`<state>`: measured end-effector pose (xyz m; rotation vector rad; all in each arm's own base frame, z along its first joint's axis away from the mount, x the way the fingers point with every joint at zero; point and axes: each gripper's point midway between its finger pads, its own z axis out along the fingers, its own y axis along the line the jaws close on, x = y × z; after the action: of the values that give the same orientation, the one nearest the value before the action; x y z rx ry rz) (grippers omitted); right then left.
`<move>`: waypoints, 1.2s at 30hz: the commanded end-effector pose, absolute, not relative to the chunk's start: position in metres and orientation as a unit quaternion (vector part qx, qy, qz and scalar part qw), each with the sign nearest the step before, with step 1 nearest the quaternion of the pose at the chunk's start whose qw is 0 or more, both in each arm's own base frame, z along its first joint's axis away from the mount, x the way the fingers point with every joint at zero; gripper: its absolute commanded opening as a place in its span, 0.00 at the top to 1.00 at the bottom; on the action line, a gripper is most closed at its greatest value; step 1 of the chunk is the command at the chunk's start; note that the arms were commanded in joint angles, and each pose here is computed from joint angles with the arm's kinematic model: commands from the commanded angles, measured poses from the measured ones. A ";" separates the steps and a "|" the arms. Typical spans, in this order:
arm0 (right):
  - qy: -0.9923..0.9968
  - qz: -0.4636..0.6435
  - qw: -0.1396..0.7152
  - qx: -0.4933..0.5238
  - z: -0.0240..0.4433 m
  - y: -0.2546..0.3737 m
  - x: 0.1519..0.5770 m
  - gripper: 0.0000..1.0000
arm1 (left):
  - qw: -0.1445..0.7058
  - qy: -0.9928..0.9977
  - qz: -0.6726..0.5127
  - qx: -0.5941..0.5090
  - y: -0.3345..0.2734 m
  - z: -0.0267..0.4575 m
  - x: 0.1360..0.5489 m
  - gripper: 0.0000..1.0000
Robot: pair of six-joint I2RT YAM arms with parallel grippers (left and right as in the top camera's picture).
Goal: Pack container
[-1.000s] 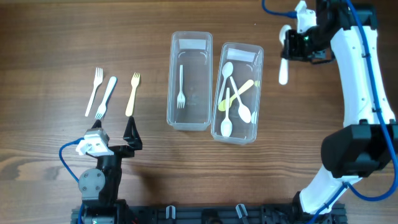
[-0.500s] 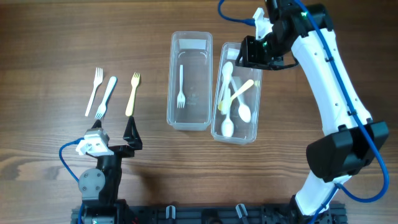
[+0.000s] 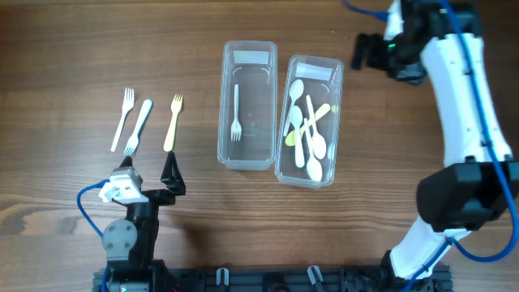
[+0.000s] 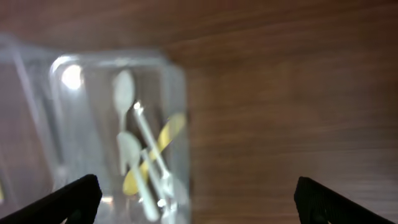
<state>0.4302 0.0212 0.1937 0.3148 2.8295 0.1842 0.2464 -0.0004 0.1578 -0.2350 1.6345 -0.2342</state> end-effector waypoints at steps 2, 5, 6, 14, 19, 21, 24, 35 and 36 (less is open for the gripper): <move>0.971 -0.010 0.174 0.164 0.197 -0.051 0.438 0.00 | 0.672 0.727 -0.101 -0.101 0.000 0.156 0.246 0.00; 0.965 -0.020 0.183 0.187 0.194 -0.074 0.443 0.00 | 0.672 0.727 -0.101 -0.101 0.000 0.156 0.246 0.00; 0.963 -0.021 0.186 0.193 0.193 -0.080 0.445 0.00 | 0.672 0.727 -0.101 -0.101 0.000 0.156 0.246 0.00; 0.945 -0.023 0.194 0.262 0.168 -0.122 0.462 0.00 | 0.672 0.727 -0.101 -0.101 0.000 0.156 0.246 0.00; 0.941 -0.024 0.210 0.266 0.165 -0.131 0.471 0.00 | 0.672 0.727 -0.101 -0.101 -0.001 0.156 0.246 0.00; 0.937 -0.031 0.223 0.267 0.167 -0.134 0.477 0.00 | 0.672 0.727 -0.101 -0.101 0.000 0.156 0.246 0.00; 0.931 -0.039 0.246 0.268 0.172 -0.140 0.486 0.00 | 0.671 0.727 -0.108 -0.096 -0.003 0.156 0.246 0.00; 0.928 -0.038 0.254 0.269 0.174 -0.141 0.489 0.00 | 0.664 0.706 -0.217 -0.115 -0.025 0.176 0.243 0.00; 0.928 -0.038 0.254 0.269 0.174 -0.141 0.489 0.00 | 0.660 0.711 -0.212 -0.120 -0.023 0.178 0.242 0.00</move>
<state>0.4900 -0.1376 0.1809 0.7002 2.5192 -0.0785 0.2461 -0.0140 0.1699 -0.2745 1.5907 -0.4047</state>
